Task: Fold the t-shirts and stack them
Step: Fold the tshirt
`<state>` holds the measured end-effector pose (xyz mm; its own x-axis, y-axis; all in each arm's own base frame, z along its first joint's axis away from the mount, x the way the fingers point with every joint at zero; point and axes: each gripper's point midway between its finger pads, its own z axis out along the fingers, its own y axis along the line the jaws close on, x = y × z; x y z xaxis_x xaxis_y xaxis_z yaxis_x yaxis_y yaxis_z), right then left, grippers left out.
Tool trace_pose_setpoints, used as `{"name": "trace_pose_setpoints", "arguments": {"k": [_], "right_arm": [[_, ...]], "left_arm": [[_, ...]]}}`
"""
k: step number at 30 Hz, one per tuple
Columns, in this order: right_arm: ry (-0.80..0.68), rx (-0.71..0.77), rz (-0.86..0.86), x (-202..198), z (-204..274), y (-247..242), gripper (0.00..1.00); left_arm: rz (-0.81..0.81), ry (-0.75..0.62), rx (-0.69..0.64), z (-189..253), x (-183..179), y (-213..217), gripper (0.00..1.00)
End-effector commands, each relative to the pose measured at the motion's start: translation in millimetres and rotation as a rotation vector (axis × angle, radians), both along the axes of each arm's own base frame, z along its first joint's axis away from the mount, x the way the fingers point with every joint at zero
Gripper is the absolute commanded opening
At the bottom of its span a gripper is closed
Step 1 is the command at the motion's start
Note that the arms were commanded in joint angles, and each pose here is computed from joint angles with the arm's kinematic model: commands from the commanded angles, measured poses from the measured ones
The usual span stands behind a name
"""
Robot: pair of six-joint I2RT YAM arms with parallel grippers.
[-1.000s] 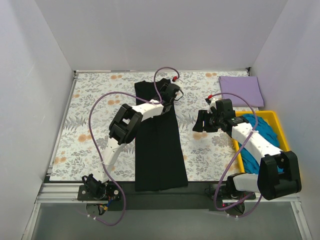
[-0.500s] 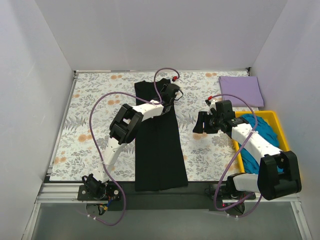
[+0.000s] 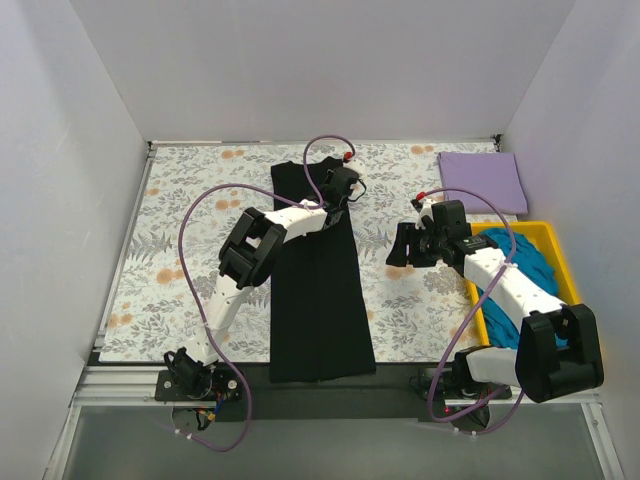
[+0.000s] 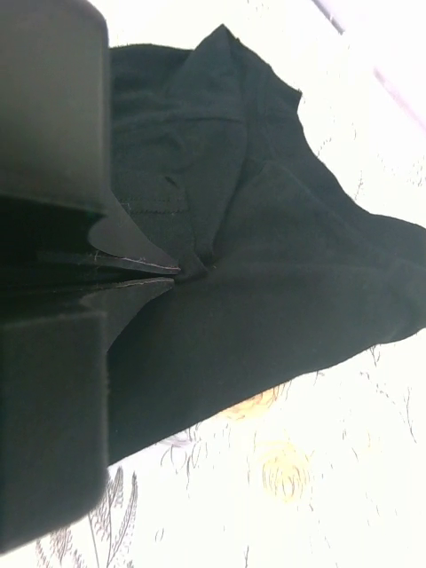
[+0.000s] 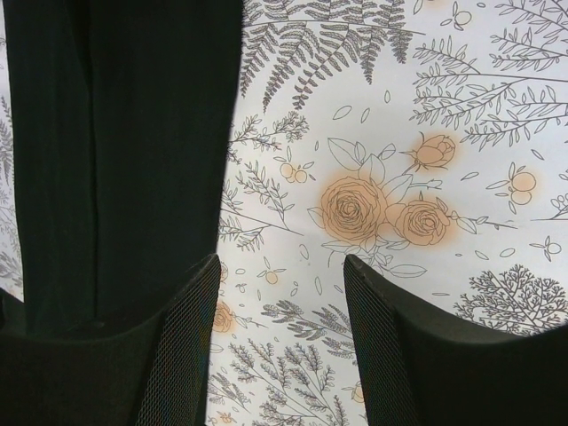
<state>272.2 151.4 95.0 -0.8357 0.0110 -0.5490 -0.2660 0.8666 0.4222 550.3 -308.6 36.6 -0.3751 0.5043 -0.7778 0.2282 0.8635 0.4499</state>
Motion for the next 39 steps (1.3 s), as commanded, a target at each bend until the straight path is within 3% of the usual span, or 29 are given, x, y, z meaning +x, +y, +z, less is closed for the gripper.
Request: {"name": "trace_pose_setpoints", "arguments": {"k": [1,15,27,35,39], "right_arm": [[-0.018,0.003,0.008,-3.1,3.2,-1.2,0.65],[-0.012,0.002,0.012,-3.9,1.8,-1.3,0.65],[-0.006,0.005,0.032,-6.2,-0.4,0.6,0.64],[-0.009,0.017,0.043,-6.2,1.7,2.5,0.64],[-0.022,0.019,0.046,-5.2,5.1,3.2,0.64]], "left_arm": [[-0.019,-0.074,-0.148,65.0,6.7,-17.0,0.00],[0.005,-0.134,-0.232,89.6,15.9,-24.3,0.00],[0.037,-0.115,-0.300,58.8,24.8,-32.5,0.01],[-0.003,-0.059,-0.371,44.1,18.5,-45.3,0.30],[-0.006,-0.055,-0.435,59.7,15.2,-50.0,0.47]]}}
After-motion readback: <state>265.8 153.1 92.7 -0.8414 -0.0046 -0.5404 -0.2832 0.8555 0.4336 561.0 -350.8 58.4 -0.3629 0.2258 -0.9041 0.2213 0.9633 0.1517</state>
